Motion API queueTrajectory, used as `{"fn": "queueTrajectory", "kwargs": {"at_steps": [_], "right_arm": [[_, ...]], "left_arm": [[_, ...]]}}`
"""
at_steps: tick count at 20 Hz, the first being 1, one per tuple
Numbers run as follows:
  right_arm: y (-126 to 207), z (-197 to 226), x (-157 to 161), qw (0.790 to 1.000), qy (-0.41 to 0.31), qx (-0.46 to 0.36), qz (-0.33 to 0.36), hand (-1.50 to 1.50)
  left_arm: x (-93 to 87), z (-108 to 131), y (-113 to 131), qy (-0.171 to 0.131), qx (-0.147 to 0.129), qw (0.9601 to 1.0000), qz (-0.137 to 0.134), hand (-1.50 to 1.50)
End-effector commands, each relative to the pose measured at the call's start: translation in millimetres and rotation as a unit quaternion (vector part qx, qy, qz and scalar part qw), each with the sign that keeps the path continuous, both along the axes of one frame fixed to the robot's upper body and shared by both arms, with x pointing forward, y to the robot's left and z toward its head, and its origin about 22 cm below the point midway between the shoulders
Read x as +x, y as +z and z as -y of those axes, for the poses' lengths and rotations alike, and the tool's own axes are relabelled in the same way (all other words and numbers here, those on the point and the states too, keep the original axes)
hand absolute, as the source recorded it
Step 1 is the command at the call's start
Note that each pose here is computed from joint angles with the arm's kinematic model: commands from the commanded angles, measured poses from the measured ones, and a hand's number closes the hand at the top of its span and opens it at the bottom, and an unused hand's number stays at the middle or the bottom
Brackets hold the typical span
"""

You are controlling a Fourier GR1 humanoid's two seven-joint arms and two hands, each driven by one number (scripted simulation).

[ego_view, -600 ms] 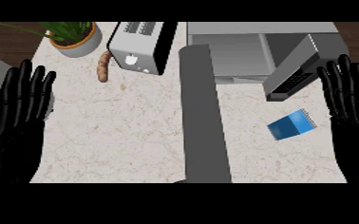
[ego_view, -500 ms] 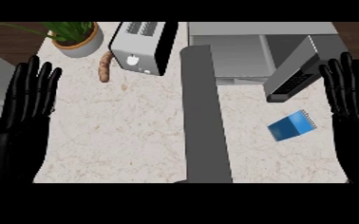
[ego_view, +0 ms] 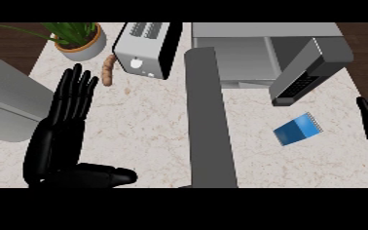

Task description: Pick up the milk, place it into the microwave and close the microwave

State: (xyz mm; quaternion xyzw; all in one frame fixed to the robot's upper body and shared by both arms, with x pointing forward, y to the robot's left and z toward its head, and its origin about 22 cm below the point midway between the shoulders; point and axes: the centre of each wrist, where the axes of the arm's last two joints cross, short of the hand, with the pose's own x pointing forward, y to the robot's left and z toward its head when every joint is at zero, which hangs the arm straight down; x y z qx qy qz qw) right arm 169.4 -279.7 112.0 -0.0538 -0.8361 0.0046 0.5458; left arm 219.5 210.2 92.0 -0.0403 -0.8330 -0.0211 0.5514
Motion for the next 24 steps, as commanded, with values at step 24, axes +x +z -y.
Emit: {"fn": "queueTrajectory", "kwargs": {"at_steps": [24], "right_arm": [[-130,36,-31,0.996,-0.067,0.006,-0.056,-1.50]], "left_arm": [[-48.9,88,-63,-0.009,-0.037,0.9991,-0.018,-1.50]]}}
